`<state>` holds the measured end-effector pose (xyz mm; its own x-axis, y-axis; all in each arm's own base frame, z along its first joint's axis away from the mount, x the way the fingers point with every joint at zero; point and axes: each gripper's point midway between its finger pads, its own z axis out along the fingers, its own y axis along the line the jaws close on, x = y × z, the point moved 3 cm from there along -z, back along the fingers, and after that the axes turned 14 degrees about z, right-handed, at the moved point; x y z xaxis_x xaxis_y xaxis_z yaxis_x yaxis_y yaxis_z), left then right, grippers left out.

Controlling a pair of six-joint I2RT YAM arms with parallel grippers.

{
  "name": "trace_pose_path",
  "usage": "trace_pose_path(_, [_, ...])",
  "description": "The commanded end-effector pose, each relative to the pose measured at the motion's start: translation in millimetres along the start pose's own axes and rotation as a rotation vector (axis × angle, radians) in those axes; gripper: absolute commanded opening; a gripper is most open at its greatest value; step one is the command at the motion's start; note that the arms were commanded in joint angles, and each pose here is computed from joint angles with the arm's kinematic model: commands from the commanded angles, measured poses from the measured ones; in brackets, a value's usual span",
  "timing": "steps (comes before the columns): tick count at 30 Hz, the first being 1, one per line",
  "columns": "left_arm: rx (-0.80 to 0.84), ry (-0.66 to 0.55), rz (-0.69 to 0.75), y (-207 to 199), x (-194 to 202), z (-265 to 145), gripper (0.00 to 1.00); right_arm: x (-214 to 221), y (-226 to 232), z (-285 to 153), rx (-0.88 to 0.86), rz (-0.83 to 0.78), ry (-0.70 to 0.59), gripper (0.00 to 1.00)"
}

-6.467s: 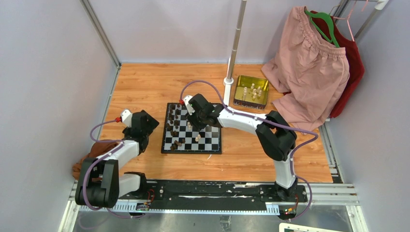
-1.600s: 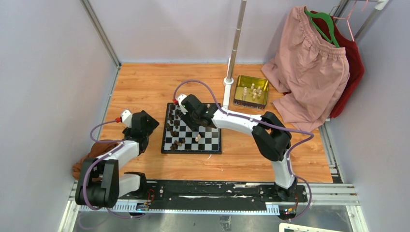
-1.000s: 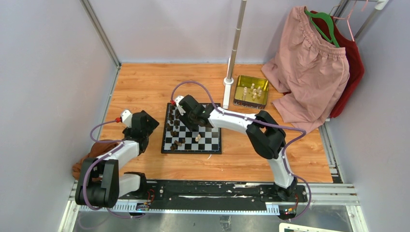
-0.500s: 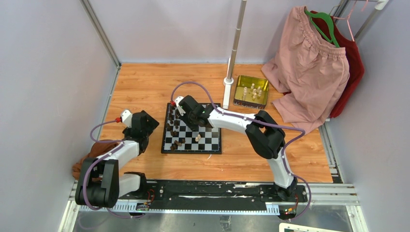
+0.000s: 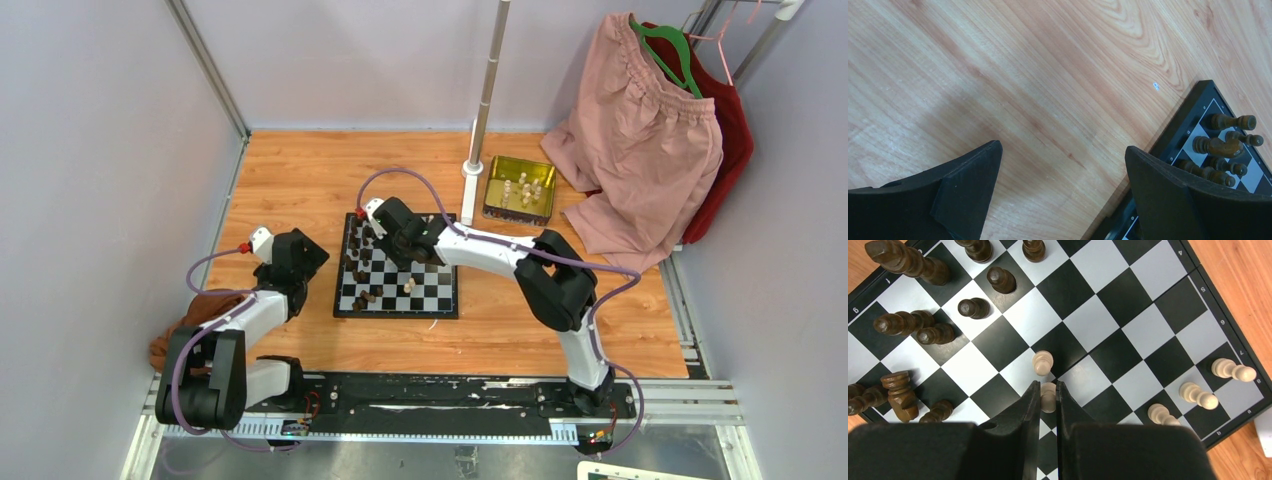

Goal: Set up the chess pieces on the board
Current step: Pick up the chess piece from the chessboard, then place the chess piece on the chessboard.

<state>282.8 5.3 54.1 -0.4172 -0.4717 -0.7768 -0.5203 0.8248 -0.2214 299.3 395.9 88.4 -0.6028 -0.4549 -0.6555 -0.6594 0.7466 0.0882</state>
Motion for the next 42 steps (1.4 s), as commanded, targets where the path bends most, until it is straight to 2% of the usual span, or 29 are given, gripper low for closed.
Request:
trace_pose_path(1, [-0.005, -0.026, 0.01, 0.3, -3.8, 0.3, 1.0, -7.2, 3.1, -17.3, 0.012, -0.01, -0.035, 0.0])
trace_pose_path(18, [0.0, -0.024, 0.013, -0.7, -3.8, 0.3, 1.0, 4.8, -33.2, -55.3, 0.122, 0.071, -0.089, 0.0])
trace_pose_path(30, [0.006, -0.02, 0.018, -1.9, -3.9, 0.7, 1.0, 36.5, -45.0, -53.0, 0.156, 0.171, -0.106, 0.0])
trace_pose_path(42, [0.005, -0.017, 0.019, -1.9, -3.2, 1.1, 1.0, 39.2, -51.9, -46.3, 0.187, 0.17, -0.1, 0.0])
